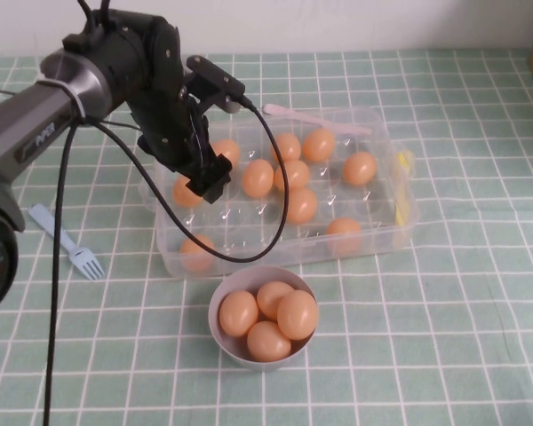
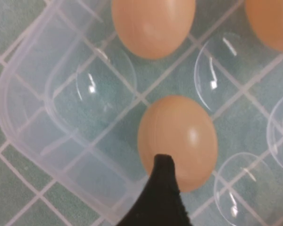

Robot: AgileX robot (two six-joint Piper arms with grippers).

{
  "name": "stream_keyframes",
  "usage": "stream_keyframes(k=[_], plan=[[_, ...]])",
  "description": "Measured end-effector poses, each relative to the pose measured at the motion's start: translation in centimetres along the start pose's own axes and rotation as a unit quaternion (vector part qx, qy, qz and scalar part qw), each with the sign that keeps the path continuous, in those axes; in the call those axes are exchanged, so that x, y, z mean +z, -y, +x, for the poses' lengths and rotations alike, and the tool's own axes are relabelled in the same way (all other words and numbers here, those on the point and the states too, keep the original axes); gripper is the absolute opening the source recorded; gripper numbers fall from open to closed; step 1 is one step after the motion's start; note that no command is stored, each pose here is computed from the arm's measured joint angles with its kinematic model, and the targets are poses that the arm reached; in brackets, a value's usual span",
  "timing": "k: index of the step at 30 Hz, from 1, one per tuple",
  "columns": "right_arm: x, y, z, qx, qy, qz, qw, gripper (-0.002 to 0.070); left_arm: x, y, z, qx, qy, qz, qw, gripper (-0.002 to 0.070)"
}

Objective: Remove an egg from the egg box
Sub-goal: Pick up the egg from the plastic box

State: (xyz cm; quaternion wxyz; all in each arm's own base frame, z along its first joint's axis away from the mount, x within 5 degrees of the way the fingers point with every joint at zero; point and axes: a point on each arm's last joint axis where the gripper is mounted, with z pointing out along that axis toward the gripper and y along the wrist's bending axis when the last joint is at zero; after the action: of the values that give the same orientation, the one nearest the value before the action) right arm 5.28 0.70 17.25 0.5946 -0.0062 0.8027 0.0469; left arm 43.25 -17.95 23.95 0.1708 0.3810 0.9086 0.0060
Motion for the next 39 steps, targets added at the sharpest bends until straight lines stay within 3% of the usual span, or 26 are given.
stream_keyframes(k=[27,39], plan=[[0.0,0.0,0.0,0.0,0.001,0.0,1.0,-0.0017,3.6,-0.5,-0.1,0.016,-0.004,-0.026,1.0,0.0556],[0.0,0.0,0.0,0.0,0.001,0.0,1.0,-0.0017,3.8,-0.6,-0.2,0.015,0.001,-0.03,0.999,0.0442]])
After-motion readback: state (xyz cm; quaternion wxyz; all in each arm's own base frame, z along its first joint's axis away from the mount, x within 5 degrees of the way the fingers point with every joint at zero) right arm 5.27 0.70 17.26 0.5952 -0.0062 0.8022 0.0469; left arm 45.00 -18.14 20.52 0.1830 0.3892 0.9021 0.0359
